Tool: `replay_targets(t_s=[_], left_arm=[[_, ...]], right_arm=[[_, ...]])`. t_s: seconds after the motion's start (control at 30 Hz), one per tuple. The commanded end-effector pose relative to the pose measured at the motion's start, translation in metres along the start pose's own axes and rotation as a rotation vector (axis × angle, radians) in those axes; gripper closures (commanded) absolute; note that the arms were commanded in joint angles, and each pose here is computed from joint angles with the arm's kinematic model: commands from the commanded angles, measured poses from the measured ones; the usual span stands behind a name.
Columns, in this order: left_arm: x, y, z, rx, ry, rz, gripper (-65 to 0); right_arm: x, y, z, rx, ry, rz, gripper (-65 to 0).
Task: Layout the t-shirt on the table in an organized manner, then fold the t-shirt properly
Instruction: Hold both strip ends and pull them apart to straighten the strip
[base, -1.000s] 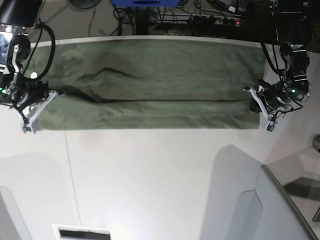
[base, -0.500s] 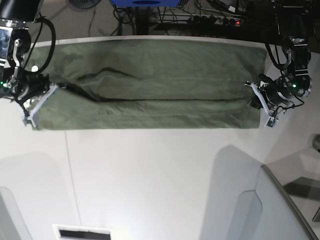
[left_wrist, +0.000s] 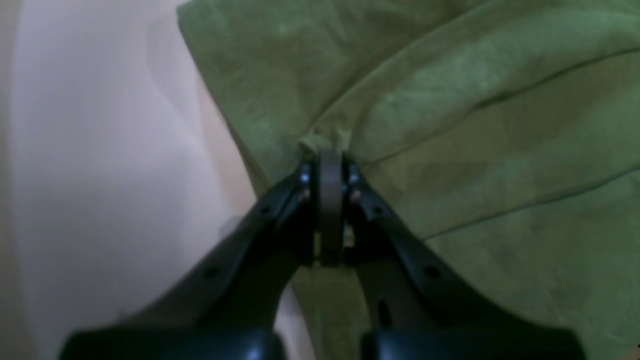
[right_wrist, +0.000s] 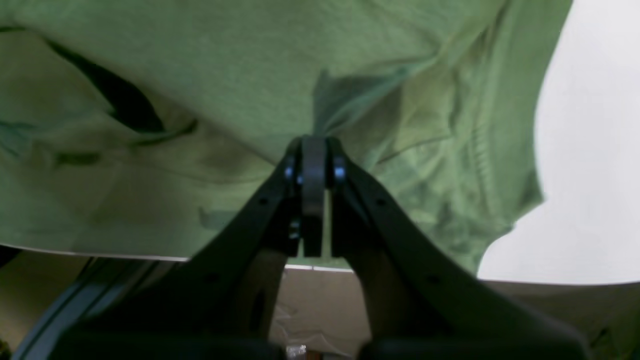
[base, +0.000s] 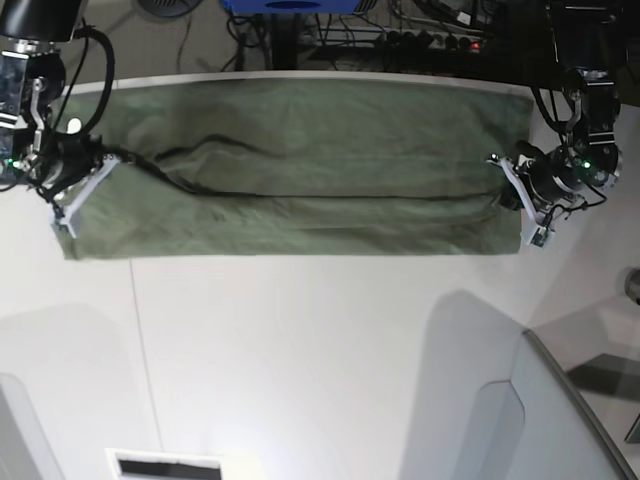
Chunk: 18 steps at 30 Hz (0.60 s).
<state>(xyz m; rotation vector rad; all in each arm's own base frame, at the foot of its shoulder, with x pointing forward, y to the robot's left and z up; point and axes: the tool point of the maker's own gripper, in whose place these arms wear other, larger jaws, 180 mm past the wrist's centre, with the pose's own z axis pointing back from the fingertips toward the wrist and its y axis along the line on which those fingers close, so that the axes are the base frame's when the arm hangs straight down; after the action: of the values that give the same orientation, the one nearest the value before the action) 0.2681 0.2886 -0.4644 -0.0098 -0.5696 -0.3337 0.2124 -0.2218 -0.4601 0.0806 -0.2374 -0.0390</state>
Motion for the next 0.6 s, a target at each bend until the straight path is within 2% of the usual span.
replay_targets(t_s=[0.0, 0.37, 0.57], left_arm=[[0.011, 0.011, 0.006, 0.019, -0.033, -0.012, 0.0], [0.009, 0.009, 0.005, 0.016, -0.028, -0.012, 0.0], [0.011, -0.006, -0.001, -0.020, -0.015, -0.056, 0.0]], right_arm=[[0.011, -0.003, 0.005, -0.009, -0.034, 0.005, 0.0], [0.012, 0.001, 0.004, 0.000, -0.038, -0.002, -0.2], [0.015, 0.001, 0.005, -0.001, -0.045, -0.001, -0.2]])
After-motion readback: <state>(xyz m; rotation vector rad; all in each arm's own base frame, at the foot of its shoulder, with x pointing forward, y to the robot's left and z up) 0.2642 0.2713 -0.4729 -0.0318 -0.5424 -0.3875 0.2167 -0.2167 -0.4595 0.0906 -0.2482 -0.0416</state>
